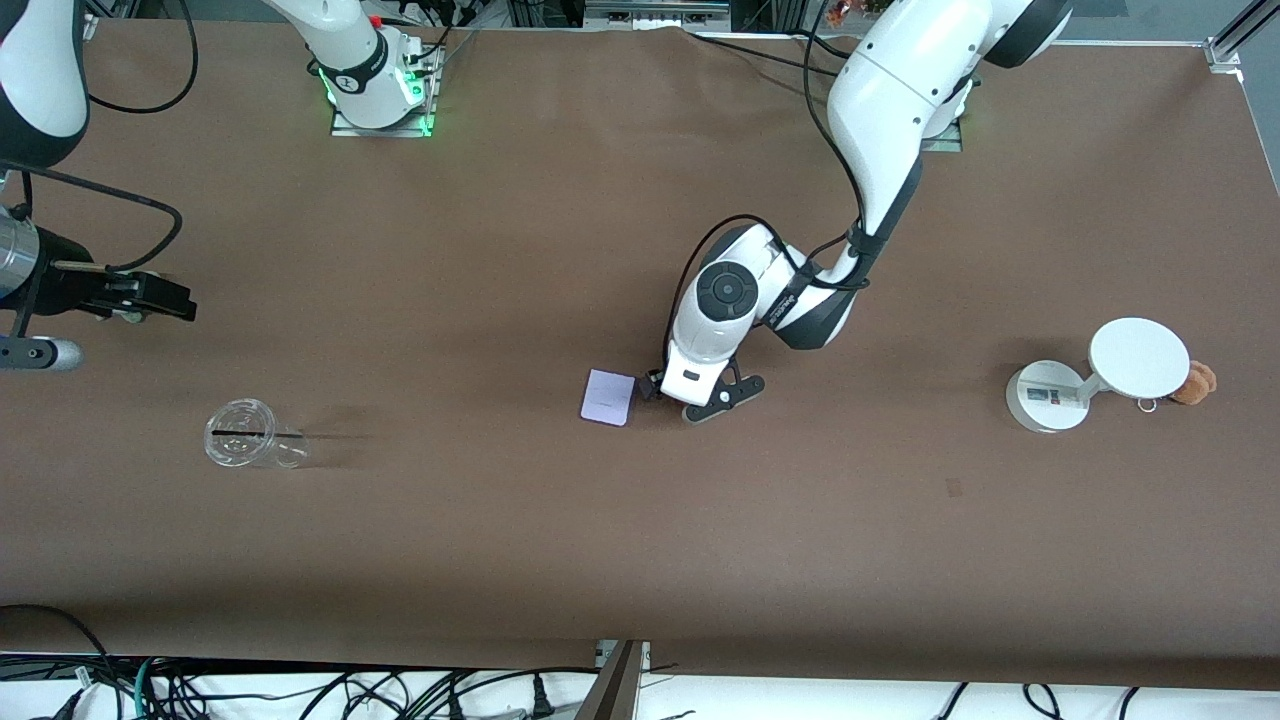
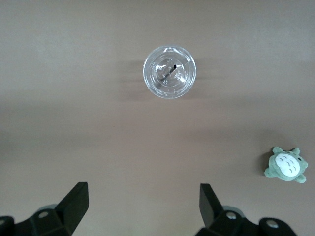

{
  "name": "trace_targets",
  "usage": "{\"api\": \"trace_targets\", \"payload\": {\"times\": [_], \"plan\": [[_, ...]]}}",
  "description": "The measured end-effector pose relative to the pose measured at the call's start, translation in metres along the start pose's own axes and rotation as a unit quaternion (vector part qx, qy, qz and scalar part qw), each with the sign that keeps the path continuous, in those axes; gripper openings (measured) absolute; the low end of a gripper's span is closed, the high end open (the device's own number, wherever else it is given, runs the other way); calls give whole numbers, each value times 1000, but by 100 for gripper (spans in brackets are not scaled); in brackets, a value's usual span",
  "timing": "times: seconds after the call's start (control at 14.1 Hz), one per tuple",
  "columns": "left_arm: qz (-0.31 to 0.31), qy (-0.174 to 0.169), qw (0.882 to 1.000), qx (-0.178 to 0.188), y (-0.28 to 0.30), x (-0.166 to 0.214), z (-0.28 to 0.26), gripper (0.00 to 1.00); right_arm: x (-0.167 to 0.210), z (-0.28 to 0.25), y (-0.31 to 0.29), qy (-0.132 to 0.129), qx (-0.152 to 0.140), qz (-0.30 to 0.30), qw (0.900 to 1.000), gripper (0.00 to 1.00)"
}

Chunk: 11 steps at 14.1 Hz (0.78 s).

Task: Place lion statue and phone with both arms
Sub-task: 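Lower the left gripper onto the lion while the right gripper reaches the phone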

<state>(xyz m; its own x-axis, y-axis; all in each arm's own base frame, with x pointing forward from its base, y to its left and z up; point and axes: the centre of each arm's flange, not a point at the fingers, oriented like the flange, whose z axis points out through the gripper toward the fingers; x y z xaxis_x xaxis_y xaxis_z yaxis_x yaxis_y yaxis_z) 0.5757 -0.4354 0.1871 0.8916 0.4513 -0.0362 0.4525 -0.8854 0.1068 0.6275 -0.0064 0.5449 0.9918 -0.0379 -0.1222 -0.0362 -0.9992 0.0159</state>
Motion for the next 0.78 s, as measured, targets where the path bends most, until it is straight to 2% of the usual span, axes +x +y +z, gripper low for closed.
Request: {"api": "trace_targets", "payload": {"times": [0.21, 0.35, 0.57, 0.78], "plan": [[1, 4, 1000, -5, 4, 2, -4, 59, 4, 8, -17, -6, -3, -5, 1000, 100], [2, 9, 1000, -10, 5, 9, -10, 38, 7, 17, -42, -10, -7, 25, 1000, 100], [13, 11, 1000, -7, -1, 24, -16, 37, 12, 36, -105, -3, -16, 49, 999, 100], [45, 3, 999, 18, -19, 49, -35, 37, 24, 76, -169, 10, -24, 80, 996, 100]]}}
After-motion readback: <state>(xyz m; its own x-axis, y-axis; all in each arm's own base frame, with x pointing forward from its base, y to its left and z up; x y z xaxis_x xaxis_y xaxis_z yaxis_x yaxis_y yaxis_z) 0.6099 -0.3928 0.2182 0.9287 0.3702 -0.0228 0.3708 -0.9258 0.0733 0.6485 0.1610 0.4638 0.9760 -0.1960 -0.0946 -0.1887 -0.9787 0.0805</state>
